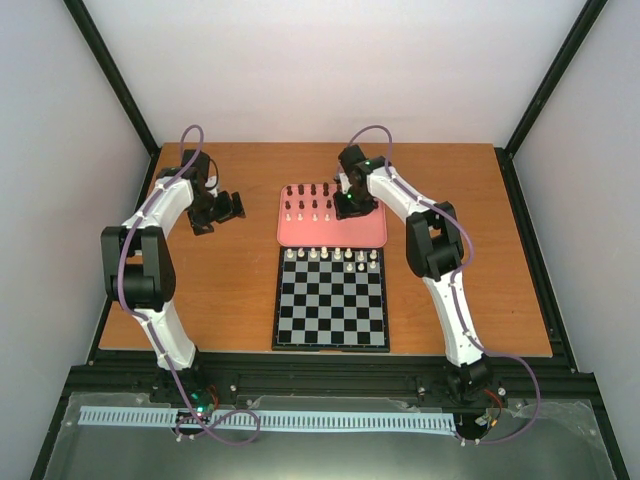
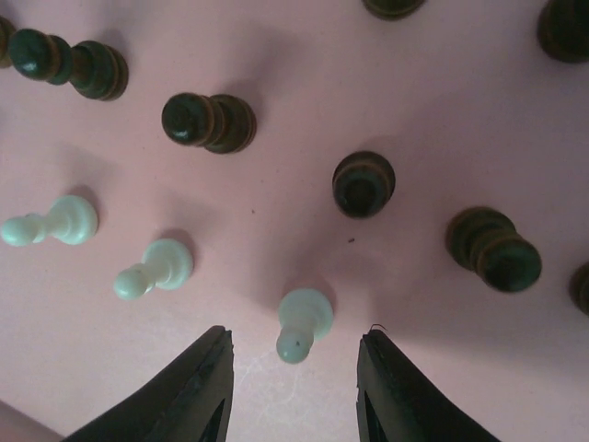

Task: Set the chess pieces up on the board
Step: Pick up the chess piece from the storage box.

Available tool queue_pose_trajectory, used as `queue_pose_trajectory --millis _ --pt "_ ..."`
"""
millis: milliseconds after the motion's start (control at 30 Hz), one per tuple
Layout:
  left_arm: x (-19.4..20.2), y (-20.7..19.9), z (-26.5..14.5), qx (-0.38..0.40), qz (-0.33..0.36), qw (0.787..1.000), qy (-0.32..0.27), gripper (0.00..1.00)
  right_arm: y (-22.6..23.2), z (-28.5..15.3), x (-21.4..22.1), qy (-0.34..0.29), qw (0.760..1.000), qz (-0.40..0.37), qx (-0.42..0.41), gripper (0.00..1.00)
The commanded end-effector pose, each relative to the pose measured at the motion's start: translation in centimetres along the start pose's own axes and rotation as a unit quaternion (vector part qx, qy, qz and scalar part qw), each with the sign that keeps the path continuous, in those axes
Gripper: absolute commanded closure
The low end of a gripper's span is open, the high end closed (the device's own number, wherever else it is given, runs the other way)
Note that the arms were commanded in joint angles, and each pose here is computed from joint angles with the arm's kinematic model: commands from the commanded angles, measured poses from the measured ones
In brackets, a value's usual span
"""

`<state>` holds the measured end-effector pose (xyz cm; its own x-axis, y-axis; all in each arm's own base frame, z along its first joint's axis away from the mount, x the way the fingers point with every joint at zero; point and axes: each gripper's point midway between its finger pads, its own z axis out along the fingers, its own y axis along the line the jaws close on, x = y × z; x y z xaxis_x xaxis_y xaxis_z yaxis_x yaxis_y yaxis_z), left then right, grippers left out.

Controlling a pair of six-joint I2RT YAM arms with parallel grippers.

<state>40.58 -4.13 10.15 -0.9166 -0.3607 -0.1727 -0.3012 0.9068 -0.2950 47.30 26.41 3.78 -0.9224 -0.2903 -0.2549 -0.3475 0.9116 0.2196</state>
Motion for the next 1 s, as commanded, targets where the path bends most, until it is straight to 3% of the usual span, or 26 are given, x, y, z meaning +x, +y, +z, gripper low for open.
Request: queue_pose_trajectory --millis 0,267,467,833,967 --pt "-0.8 -0.5 -0.5 0.004 0.006 1.000 -0.005 0.00 -0.1 0.4 -0.8 -0.007 1.000 -0.003 0.007 0.62" --pt "-0.8 -0.5 -0.4 0.003 0.006 1.000 -0.004 0.00 -0.1 0.5 -1.8 -0.021 1.000 -0.002 0.008 0.67" --pt "-0.8 -0.5 -0.3 0.002 0.007 1.000 -0.004 0.00 -0.2 0.9 -1.7 -0.013 1.000 -0.001 0.010 0.76" --pt "-0.8 -0.6 -0.2 0.005 0.005 1.000 -0.003 0.00 -0.6 0.6 -1.4 -0.009 1.000 -0.004 0.021 0.79" --pt "-0.9 -0.6 -0.4 0.005 0.006 1.000 -0.005 0.00 -0.6 0.6 -1.5 -0.010 1.000 -0.003 0.020 0.86"
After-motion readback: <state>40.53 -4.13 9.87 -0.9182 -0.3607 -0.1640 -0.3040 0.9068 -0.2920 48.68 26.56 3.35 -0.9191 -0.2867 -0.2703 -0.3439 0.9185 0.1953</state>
